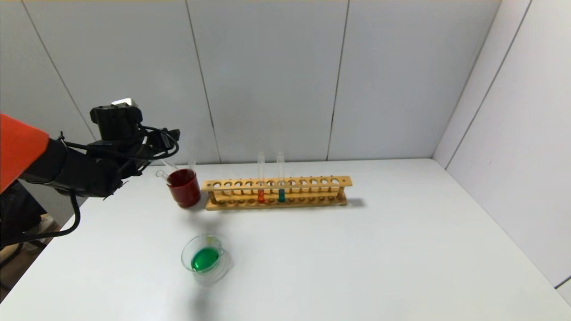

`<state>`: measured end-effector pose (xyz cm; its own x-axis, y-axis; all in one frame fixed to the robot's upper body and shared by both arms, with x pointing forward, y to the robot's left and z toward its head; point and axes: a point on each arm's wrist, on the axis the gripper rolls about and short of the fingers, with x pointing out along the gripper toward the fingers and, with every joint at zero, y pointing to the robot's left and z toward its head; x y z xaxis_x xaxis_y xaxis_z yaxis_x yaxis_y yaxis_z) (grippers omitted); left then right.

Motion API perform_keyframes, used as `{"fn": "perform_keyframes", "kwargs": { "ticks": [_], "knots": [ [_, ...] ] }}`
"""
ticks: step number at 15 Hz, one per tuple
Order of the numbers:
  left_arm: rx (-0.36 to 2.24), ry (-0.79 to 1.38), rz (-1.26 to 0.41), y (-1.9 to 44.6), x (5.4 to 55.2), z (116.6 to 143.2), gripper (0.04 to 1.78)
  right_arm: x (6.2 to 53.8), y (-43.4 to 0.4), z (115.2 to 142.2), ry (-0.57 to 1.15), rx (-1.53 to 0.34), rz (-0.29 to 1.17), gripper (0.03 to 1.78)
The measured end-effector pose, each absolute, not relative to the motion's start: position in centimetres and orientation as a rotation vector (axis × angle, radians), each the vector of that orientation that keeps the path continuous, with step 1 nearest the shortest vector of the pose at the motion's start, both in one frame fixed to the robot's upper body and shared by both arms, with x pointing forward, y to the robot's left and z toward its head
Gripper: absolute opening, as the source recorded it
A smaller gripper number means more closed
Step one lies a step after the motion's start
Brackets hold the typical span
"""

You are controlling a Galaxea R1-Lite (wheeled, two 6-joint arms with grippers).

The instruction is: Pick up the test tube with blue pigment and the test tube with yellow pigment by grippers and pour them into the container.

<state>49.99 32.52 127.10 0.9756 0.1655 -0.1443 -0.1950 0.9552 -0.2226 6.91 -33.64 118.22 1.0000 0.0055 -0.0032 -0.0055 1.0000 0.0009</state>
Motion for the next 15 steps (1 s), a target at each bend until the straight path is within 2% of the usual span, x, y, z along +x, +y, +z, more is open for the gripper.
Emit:
{"fn": "perform_keyframes", "kwargs": {
  "ticks": [5,9,12,15],
  "knots": [
    [-0.163,0.058,0.227,32.1,44.7,134.0,1.75,6.9,-33.6,118.2,0.003,0.001,0.005,1.75],
    [-0.101,-0.002,0.326,32.1,36.3,137.9,1.75,6.9,-33.6,118.2,0.003,0.000,0.005,1.75],
    [-0.080,-0.031,0.398,32.5,28.4,137.5,1.75,6.9,-33.6,118.2,0.003,0.001,0.006,1.75],
    [-0.081,-0.064,0.432,33.2,20.9,135.0,1.75,6.9,-33.6,118.2,0.003,0.001,0.006,1.75]
  ]
}}
